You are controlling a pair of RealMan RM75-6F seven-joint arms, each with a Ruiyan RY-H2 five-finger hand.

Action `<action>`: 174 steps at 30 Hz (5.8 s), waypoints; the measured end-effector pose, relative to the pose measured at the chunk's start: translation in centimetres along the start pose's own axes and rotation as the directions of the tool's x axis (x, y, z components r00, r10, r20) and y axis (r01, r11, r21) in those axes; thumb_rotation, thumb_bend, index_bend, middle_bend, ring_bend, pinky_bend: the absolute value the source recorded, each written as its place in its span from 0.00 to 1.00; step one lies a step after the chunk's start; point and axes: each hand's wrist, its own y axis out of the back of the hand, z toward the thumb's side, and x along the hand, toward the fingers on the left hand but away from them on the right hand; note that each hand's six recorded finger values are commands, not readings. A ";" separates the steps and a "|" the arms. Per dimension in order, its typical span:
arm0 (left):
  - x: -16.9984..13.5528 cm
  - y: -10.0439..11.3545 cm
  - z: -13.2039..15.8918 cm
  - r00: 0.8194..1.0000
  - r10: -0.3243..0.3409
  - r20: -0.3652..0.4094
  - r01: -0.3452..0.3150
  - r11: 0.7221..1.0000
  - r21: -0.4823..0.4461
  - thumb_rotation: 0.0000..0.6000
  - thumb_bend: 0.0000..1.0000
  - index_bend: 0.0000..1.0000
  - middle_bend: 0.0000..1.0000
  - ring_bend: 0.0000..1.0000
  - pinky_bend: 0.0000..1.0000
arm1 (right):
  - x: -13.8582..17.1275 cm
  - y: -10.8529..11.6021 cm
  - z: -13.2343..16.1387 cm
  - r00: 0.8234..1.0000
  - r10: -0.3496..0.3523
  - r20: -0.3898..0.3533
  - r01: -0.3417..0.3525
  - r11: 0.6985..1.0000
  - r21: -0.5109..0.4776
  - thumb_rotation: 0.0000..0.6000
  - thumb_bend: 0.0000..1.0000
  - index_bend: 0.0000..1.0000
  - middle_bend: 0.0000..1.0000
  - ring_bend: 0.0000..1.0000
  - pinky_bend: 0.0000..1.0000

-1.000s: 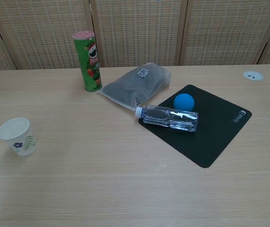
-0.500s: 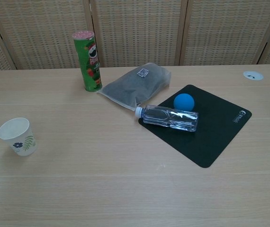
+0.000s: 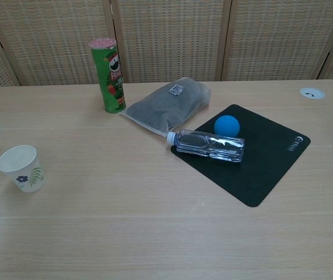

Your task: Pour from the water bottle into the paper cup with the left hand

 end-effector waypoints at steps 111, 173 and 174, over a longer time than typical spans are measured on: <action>9.7 1.6 11.2 0.967 0.196 -0.165 -0.199 0.172 -0.965 1.00 0.55 0.60 0.46 0.37 0.38 | -1.1 -0.4 -1.5 0.998 0.034 0.049 -0.033 0.999 -0.021 1.00 0.00 0.00 0.00 0.00 0.00; 5.0 1.1 7.4 0.989 0.145 -0.031 -0.068 0.252 -0.965 1.00 0.06 0.00 0.00 0.00 0.00 | 0.0 0.8 -0.7 1.000 0.008 0.003 -0.008 0.998 -0.065 1.00 0.00 0.00 0.00 0.00 0.00; 4.7 1.3 7.2 0.989 0.144 -0.024 -0.062 0.267 -0.962 1.00 0.06 0.00 0.00 0.00 0.00 | 0.1 0.9 -0.7 1.000 0.008 0.000 -0.008 0.998 -0.066 1.00 0.00 0.00 0.00 0.00 0.00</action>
